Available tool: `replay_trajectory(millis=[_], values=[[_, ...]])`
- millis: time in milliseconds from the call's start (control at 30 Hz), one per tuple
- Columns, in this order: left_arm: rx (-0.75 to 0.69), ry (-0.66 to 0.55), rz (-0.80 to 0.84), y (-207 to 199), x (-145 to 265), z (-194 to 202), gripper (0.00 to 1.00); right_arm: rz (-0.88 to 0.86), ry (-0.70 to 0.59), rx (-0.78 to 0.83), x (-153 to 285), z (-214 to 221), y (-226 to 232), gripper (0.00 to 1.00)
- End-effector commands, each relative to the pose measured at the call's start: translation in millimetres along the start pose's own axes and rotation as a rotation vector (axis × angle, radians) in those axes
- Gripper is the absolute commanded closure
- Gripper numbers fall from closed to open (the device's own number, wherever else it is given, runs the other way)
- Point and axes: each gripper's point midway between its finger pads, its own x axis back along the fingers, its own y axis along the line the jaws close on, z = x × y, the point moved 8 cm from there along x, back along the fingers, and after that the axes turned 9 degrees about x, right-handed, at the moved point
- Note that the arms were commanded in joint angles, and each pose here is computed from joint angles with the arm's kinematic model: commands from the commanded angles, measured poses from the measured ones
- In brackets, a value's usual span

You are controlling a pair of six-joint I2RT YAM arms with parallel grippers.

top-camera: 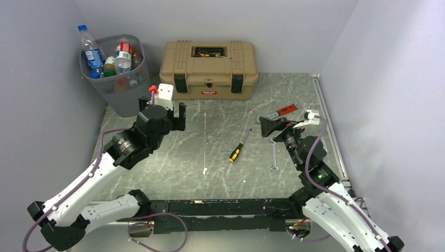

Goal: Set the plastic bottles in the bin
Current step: Reset both arms

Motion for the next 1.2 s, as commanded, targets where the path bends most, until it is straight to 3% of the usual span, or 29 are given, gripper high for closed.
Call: replay_trajectory(millis=[0, 200, 567, 900, 1167], values=[[0.020, -0.021, 0.024, -7.0, -2.8, -6.8, 0.01, -0.098, -0.067, 0.055, 1.5, -40.0, 19.3, 0.00], [-0.001, 0.003, 0.050, -11.9, -7.3, -2.1, 0.01, -0.034, 0.033, 0.150, 0.0, -24.2, 7.9, 0.00], [0.016, -0.017, 0.062, -13.4, -8.7, -1.7, 0.01, -0.017, 0.048, 0.155, -3.9, -13.4, 4.0, 0.00], [0.011, -0.034, 0.088, -13.0, -6.1, -2.7, 0.01, -0.092, -0.007, 0.001, -13.3, -10.0, 17.1, 0.00], [0.013, -0.044, 0.096, -12.1, -4.1, -3.7, 0.01, -0.065, 0.008, 0.006, -17.2, -2.6, 13.5, 0.00]])
